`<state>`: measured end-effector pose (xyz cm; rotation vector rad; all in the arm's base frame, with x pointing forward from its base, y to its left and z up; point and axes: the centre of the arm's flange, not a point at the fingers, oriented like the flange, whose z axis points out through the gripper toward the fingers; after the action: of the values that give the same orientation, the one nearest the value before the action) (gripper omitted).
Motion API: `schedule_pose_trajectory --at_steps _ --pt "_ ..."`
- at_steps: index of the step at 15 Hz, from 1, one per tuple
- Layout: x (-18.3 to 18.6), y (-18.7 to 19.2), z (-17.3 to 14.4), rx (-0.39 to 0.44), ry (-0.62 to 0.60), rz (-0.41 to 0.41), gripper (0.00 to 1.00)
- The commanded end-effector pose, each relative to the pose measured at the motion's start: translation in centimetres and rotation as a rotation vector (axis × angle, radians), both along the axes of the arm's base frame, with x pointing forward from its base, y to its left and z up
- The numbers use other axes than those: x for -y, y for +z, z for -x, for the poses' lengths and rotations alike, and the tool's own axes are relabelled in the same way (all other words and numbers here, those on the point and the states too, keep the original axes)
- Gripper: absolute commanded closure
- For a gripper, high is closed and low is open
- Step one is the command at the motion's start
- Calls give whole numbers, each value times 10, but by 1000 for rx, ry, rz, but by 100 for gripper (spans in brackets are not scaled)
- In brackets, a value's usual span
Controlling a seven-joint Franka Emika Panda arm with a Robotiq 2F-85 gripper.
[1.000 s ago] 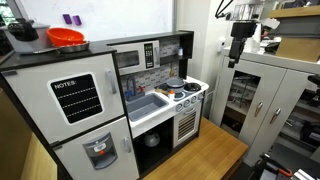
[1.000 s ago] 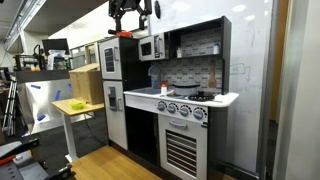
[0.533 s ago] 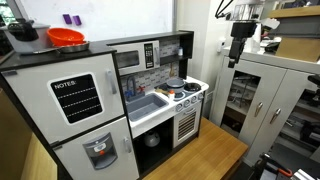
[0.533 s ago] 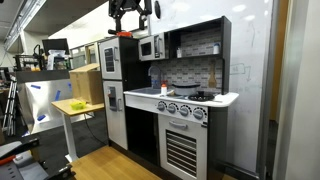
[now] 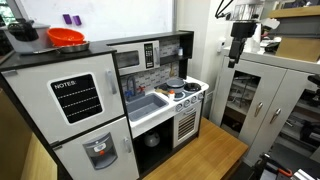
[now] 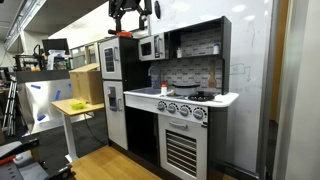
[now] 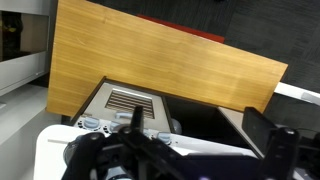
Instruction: Move the salt shaker from left to right.
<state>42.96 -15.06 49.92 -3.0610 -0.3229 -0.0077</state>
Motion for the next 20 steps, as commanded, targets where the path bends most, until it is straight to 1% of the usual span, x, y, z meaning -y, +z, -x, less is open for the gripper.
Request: schedule_pose_trajectory --at_steps 1,4,5,7,10,11,14,16,18,20 --pt "0 0 0 0 0 0 0" --pt "0 0 0 0 0 0 0" --pt "-6 -9 -3 32 5 14 0" --pt "-20 -26 -8 58 16 15 0" --pt "-46 -60 -14 109 27 -4 0" --pt "-52 -70 -15 149 -6 -2 0" --pt "-70 -95 -18 269 -121 -52 0" --pt "-82 -110 -19 342 -176 -47 0" --pt "-99 -128 -26 370 -197 -36 0" --pt "-115 -146 -38 385 -213 4 0"
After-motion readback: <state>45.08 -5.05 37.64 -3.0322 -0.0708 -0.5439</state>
